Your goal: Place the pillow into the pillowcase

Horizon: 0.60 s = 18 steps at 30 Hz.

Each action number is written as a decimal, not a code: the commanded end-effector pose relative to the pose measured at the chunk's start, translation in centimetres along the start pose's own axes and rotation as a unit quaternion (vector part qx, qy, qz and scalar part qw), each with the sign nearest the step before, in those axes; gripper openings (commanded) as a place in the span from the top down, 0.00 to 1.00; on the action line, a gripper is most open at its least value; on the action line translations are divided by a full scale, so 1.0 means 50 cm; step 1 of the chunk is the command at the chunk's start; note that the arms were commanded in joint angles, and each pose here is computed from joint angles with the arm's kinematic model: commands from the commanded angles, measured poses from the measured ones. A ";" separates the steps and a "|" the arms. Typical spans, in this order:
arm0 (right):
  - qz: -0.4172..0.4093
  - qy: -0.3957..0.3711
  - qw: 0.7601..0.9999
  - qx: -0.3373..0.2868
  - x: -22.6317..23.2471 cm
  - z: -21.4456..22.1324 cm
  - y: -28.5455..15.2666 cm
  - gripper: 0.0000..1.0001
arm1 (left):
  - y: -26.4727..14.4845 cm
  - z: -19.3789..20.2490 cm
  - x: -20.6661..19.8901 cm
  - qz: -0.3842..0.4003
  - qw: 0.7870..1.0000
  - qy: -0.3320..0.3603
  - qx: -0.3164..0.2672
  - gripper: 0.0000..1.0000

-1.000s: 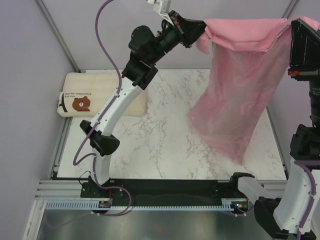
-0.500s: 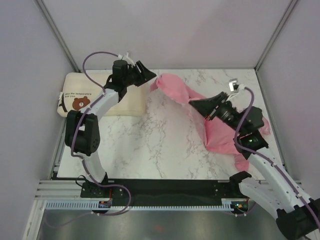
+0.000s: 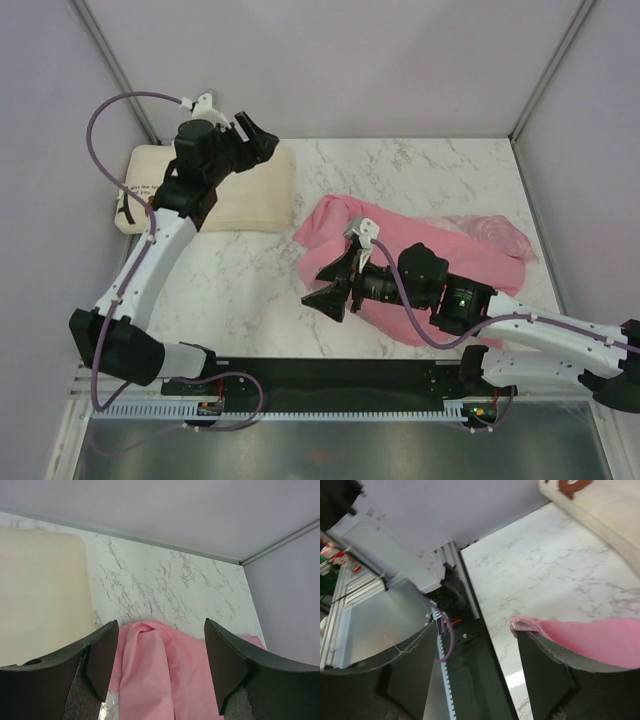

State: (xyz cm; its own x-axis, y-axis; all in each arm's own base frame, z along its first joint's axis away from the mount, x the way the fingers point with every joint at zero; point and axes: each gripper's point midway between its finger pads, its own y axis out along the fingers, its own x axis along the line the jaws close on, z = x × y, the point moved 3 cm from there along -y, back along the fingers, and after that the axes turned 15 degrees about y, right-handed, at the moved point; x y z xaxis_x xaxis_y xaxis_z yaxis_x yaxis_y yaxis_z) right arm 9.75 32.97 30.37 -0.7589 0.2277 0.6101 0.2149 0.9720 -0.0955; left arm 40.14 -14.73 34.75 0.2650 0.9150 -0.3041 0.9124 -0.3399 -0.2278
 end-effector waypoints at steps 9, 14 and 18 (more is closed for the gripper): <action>0.075 0.016 0.997 0.001 -0.025 0.000 -0.070 0.15 | -0.147 0.244 -0.018 0.007 0.987 0.084 0.140 0.16; 0.047 0.039 0.995 0.076 -0.021 0.107 -0.028 0.03 | -0.151 0.327 -0.047 0.011 0.977 0.113 0.181 0.17; 0.210 0.042 0.977 0.007 -0.116 0.075 -0.048 0.05 | -0.163 0.365 -0.062 0.002 0.973 0.129 0.192 0.17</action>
State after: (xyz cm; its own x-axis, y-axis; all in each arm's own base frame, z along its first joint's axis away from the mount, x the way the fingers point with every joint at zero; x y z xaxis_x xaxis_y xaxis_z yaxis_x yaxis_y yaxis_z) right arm 8.29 30.97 23.29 -0.6540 0.4484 0.6093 0.2727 0.8910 -0.3631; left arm 26.12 -19.21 20.46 0.4075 0.9022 -0.1417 0.6970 -0.4075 -0.5900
